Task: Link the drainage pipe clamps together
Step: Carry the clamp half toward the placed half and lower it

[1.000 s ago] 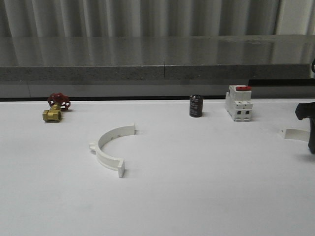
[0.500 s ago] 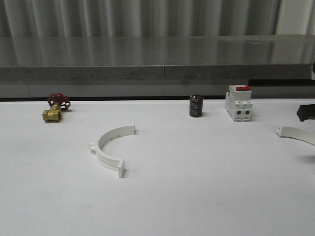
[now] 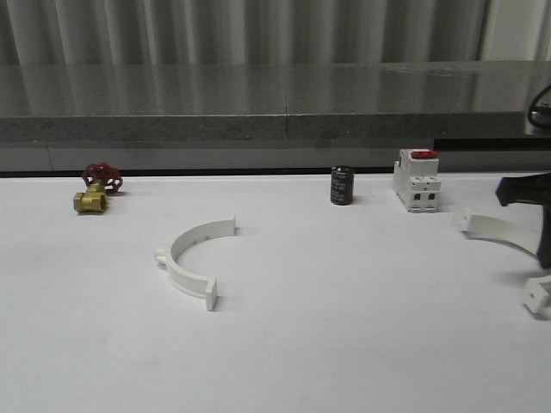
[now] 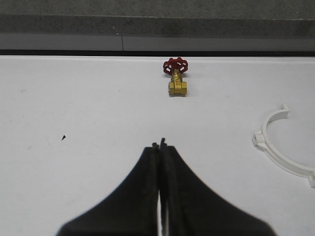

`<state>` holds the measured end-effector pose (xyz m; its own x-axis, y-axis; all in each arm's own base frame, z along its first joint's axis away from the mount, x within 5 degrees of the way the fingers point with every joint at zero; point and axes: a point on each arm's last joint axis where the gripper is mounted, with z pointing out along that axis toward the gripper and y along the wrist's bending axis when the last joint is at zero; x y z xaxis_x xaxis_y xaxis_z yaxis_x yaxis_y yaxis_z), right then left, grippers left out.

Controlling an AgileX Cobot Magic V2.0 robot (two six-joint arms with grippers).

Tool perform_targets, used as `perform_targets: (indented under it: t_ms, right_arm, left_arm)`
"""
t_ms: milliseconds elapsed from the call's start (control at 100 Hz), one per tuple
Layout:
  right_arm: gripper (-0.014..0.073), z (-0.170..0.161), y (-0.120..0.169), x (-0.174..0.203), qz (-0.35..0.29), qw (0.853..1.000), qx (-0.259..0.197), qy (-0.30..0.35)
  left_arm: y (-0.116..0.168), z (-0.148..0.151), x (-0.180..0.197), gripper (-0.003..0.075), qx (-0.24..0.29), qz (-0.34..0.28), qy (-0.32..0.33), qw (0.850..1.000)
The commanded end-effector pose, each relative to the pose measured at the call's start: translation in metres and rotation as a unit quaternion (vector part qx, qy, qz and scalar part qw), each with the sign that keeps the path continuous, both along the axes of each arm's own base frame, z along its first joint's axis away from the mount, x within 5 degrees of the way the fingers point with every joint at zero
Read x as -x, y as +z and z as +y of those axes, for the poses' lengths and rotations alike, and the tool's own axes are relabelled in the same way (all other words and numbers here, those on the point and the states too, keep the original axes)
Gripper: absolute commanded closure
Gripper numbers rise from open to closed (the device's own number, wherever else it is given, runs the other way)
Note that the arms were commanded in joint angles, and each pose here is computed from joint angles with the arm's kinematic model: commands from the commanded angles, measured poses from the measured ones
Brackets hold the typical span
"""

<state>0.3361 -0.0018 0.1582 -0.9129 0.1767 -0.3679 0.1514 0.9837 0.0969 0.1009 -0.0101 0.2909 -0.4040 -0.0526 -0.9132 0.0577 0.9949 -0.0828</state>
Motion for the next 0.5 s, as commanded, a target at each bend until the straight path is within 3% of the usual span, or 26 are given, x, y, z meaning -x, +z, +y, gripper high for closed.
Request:
perform_targets:
  t_ms: [0,490]
  right_arm:
    - [0.0505,0.020,0.036,-0.004,-0.075,0.997,-0.013,0.009]
    - [0.0505,0.156,0.071,-0.013,-0.091,0.988,-0.115,0.045]
  left_arm:
    - [0.016,-0.001,-0.002,0.0740,0.010,-0.049,-0.002,0.999]
    - [0.016,-0.001,-0.002,0.0740,0.010,-0.049,-0.002,0.999]
